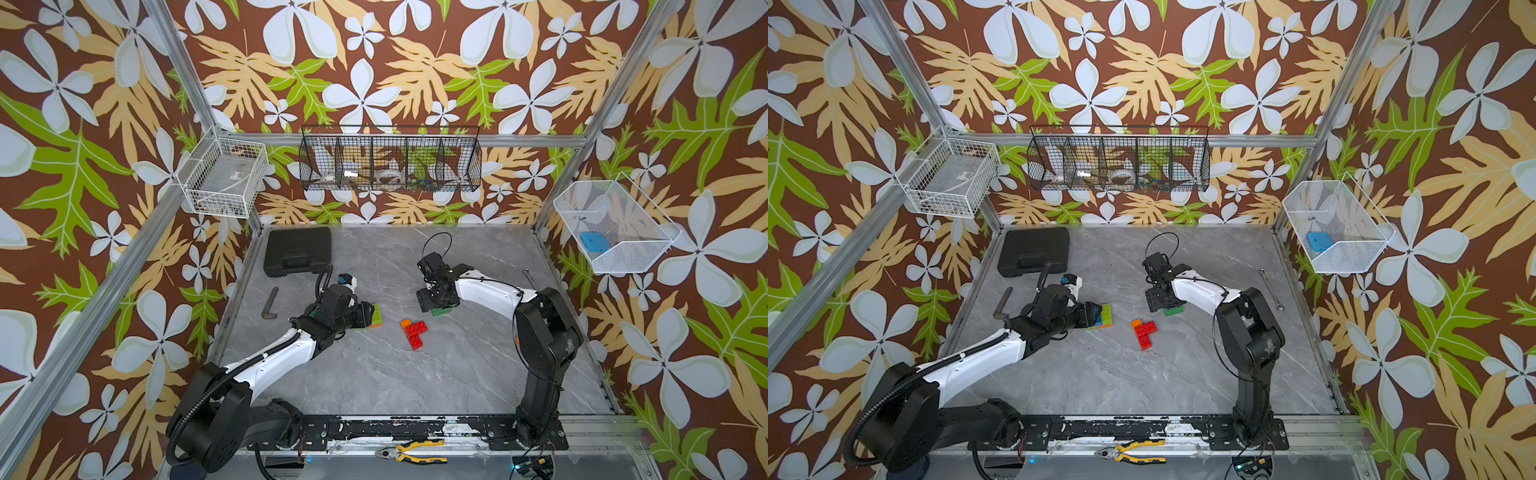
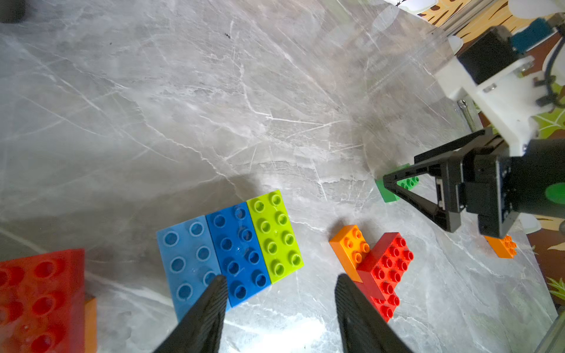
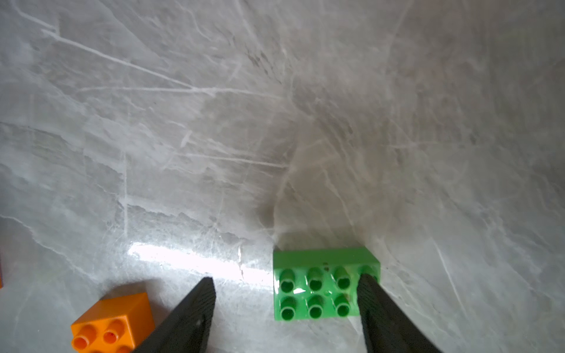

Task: Assemble a rectangle with lego
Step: Place the lego brick at the center of the board, then pick up the lego brick from the center of the board.

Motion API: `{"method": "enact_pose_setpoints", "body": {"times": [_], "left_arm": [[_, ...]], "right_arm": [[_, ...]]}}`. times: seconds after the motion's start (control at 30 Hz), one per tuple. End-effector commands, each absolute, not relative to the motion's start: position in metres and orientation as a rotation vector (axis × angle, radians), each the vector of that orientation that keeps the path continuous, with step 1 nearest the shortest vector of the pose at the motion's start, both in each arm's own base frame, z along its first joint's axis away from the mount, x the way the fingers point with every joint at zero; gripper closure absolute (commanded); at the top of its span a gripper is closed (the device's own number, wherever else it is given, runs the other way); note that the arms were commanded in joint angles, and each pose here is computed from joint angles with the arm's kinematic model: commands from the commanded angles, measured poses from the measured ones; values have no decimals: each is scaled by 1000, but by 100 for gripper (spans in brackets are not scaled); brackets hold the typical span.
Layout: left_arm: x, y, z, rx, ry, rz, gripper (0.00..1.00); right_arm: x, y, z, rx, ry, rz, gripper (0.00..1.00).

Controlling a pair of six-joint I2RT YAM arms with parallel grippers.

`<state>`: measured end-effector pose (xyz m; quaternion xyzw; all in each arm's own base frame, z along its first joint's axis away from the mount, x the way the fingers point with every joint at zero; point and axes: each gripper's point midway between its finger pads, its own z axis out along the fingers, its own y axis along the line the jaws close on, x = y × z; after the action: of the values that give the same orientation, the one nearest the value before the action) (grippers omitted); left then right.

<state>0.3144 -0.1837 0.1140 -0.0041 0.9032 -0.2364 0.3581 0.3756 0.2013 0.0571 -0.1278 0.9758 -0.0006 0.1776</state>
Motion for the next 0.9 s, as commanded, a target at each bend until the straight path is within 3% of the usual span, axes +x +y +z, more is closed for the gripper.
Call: {"method": "enact_pose_setpoints", "body": {"times": [0.0,0.5,0.87], "left_arm": [[316,-184,117,-10,2313,-616,41],[317,-186,116,-2,2316,-622,41],[317,-188,115,2,2318,-631,42]], "right_arm": [[365,191,56,-384,2831,-4,25],[362,169,33,-474,2933,-16,21],[372,172,28,-491,2934,-5,31]]}}
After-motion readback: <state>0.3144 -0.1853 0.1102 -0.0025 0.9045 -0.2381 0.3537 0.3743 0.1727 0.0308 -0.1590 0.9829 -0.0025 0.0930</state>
